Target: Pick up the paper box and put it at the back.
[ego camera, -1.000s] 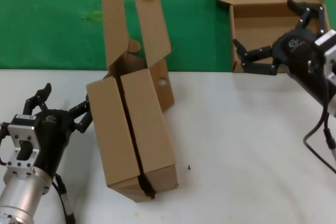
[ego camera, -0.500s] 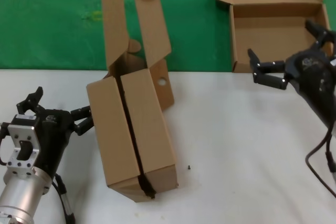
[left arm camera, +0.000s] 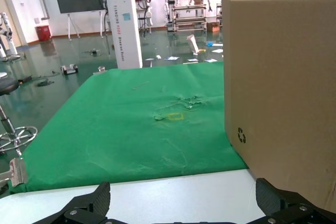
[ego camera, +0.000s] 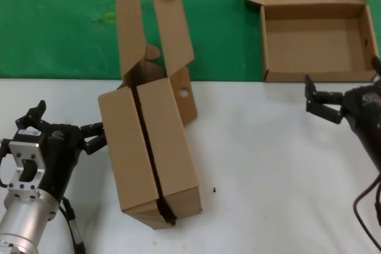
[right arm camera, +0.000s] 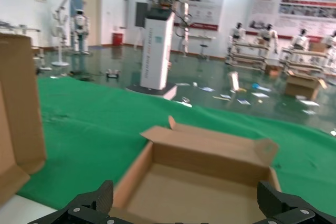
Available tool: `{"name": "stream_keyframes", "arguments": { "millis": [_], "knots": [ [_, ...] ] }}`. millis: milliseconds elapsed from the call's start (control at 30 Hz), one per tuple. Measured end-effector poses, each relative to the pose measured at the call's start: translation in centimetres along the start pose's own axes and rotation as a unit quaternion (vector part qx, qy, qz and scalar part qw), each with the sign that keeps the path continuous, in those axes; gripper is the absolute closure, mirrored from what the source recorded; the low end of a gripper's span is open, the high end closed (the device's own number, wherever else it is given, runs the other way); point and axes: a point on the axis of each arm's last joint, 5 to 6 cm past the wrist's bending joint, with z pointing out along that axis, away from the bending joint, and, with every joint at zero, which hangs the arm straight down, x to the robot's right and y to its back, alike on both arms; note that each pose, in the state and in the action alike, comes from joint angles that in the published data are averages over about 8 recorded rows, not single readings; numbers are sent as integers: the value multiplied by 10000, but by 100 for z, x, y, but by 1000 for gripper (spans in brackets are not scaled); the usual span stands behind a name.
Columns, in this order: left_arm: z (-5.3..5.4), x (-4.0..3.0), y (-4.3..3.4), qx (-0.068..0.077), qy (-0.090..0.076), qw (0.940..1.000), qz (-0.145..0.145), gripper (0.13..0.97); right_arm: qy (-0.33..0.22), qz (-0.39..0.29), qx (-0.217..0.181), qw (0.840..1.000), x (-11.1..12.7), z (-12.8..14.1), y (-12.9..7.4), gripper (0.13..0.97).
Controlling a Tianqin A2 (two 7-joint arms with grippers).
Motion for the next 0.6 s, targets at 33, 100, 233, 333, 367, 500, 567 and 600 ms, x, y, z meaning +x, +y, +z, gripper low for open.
{"name": "stream_keyframes", "arguments": {
  "millis": [33, 100, 233, 333, 367, 500, 567, 600],
  "knots": [
    [0, 0, 0, 0, 0, 10000, 0, 158, 51, 36, -28, 10000, -2, -20, 26, 130],
    [0, 0, 0, 0, 0, 10000, 0, 149, 157, 108, -88, 9998, -7, -61, 78, 130],
    [0, 0, 0, 0, 0, 10000, 0, 132, 372, 249, -227, 9987, -17, -151, 185, 130],
    [0, 0, 0, 0, 0, 10000, -1, 132, 539, 351, -340, 9974, -24, -220, 263, 130],
    [0, 0, 0, 0, 0, 10000, -1, 132, 587, 379, -375, 9968, -27, -240, 286, 130],
    [0, 0, 0, 0, 0, 10000, -1, 132, 728, 459, -477, 9951, -33, -300, 350, 130],
    [0, 0, 0, 0, 0, 10000, 0, 132, 756, 474, -499, 9948, -34, -312, 363, 130],
    [0, 0, 0, 0, 0, 10000, 0, 132, 762, 477, -503, 9947, -34, -314, 365, 130]
  ]
}}
